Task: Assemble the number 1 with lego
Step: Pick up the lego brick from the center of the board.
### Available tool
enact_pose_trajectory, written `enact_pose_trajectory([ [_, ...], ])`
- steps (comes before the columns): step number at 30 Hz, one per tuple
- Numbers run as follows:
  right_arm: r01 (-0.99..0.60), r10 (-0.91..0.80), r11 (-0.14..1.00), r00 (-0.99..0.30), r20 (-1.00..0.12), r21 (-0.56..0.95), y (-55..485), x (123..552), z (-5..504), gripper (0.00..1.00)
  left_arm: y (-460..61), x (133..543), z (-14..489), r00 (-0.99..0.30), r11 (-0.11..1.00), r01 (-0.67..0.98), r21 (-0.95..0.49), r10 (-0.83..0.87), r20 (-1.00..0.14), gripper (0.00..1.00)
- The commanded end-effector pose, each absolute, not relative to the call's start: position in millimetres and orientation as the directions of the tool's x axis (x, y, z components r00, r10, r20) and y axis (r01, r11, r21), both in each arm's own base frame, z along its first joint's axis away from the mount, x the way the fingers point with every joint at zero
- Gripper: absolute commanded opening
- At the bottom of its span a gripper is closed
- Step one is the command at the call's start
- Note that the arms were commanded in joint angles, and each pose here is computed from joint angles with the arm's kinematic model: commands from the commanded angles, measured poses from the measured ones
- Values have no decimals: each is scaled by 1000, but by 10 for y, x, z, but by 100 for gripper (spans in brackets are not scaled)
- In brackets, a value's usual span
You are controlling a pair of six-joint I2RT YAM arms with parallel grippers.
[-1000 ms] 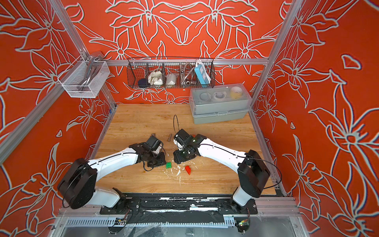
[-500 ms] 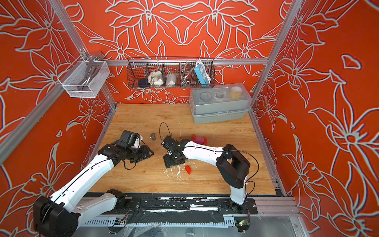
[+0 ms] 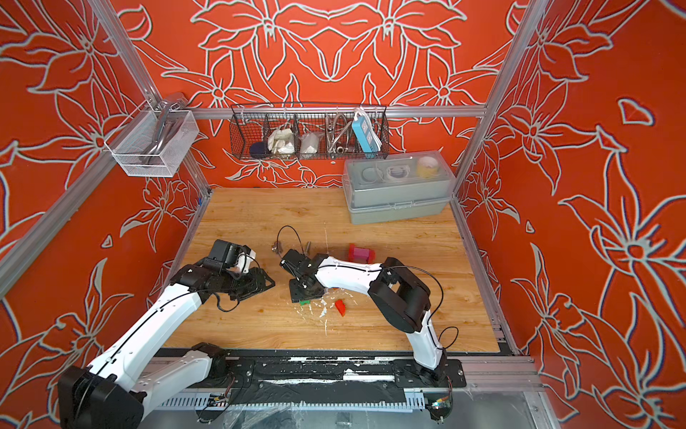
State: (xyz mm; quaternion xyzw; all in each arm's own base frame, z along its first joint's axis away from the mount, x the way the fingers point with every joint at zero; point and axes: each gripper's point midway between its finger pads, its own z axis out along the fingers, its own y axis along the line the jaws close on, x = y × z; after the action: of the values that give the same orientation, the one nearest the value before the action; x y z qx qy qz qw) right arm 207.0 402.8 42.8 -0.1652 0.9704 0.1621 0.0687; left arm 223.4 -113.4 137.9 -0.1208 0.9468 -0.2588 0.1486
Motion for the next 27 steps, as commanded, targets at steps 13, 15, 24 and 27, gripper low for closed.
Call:
enact_pose_trajectory([
  [13,-437,-423,896,-895,-143,80,3896,2036,255,44,-1148,2206,1333,-933,834,-136,-534,-289,-214,55],
  [15,-435,-423,897,-896,-135,80,3892,2030,221,41,-1150,2207,1322,-935,834,-138,-534,-288,-209,55],
  [24,-470,-452,878,-876,-167,89,3888,2052,443,30,-1153,2215,1318,-935,834,-140,-534,-288,-206,55],
  [27,-515,-496,854,-849,-184,76,3792,2063,690,29,-1190,2227,1303,-940,827,-134,-546,-281,-194,55],
])
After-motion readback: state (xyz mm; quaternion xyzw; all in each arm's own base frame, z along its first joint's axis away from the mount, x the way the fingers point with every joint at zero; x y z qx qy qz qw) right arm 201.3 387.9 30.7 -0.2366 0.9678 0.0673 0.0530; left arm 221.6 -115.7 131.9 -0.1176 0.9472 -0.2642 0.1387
